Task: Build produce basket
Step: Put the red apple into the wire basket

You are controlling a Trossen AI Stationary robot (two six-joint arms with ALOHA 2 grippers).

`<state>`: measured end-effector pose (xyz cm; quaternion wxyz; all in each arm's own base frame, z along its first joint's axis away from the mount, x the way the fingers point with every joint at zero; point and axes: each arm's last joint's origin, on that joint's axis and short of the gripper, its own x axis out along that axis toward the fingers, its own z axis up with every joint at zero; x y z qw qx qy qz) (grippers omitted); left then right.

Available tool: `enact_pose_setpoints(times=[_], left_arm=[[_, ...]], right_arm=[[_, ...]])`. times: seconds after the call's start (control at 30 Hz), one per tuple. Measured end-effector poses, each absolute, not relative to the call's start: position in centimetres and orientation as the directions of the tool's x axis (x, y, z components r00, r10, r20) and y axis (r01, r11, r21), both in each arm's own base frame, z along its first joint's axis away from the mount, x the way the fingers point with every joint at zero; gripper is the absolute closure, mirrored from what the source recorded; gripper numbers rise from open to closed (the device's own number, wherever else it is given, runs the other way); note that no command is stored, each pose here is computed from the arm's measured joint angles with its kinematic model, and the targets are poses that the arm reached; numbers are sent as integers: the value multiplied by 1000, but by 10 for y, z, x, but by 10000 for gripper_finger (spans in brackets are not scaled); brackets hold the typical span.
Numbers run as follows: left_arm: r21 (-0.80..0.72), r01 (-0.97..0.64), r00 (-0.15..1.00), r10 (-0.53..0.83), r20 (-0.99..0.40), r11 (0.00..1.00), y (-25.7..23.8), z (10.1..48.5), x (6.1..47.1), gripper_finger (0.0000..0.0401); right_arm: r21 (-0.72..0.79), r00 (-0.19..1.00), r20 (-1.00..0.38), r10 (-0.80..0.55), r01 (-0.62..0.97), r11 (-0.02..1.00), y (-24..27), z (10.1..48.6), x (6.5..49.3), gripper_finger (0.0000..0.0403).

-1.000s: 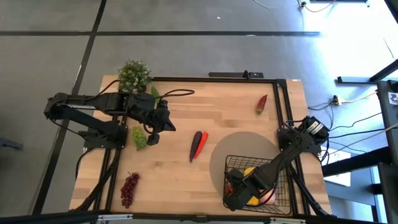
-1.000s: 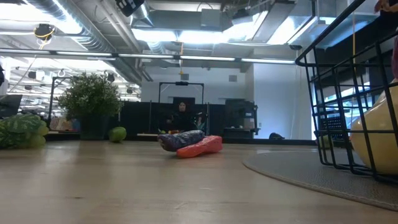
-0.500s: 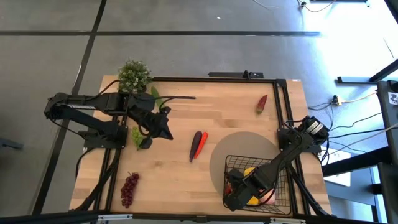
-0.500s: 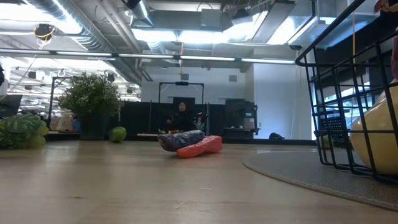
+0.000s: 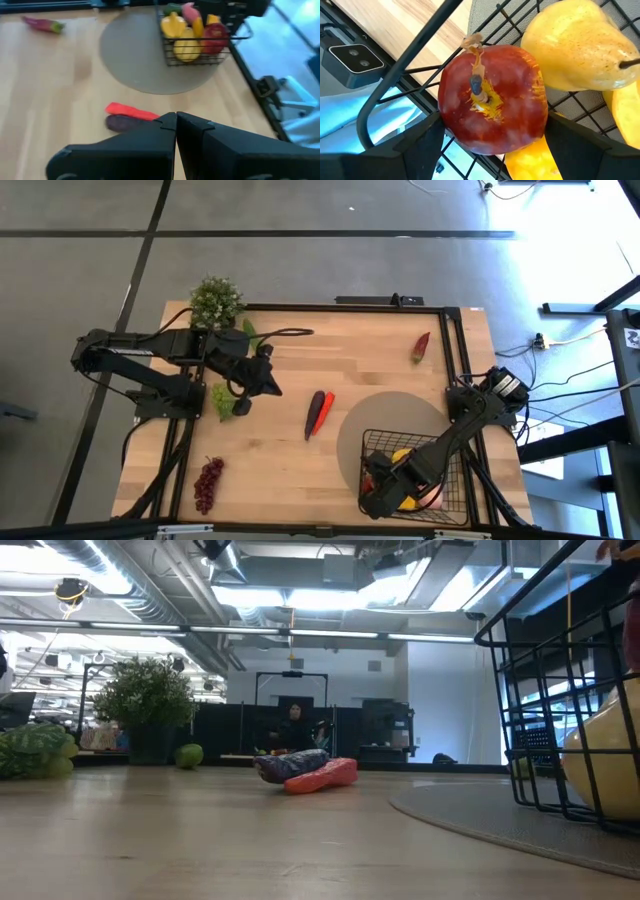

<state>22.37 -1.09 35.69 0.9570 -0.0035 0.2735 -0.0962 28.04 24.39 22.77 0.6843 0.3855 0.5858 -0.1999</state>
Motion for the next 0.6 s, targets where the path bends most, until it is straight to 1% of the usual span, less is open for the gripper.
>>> enact_pose_setpoints(times=[0.2, 0.6], left_arm=[[-21, 120, 842, -113, -528, 993, -9, 357, 224, 401], [-20, 117, 842, -110, -528, 993, -9, 357, 224, 401]], right_arm=[[296, 267, -953, 142, 726, 621, 243, 228, 282, 88], [302, 272, -951, 145, 731, 611, 243, 228, 282, 88]])
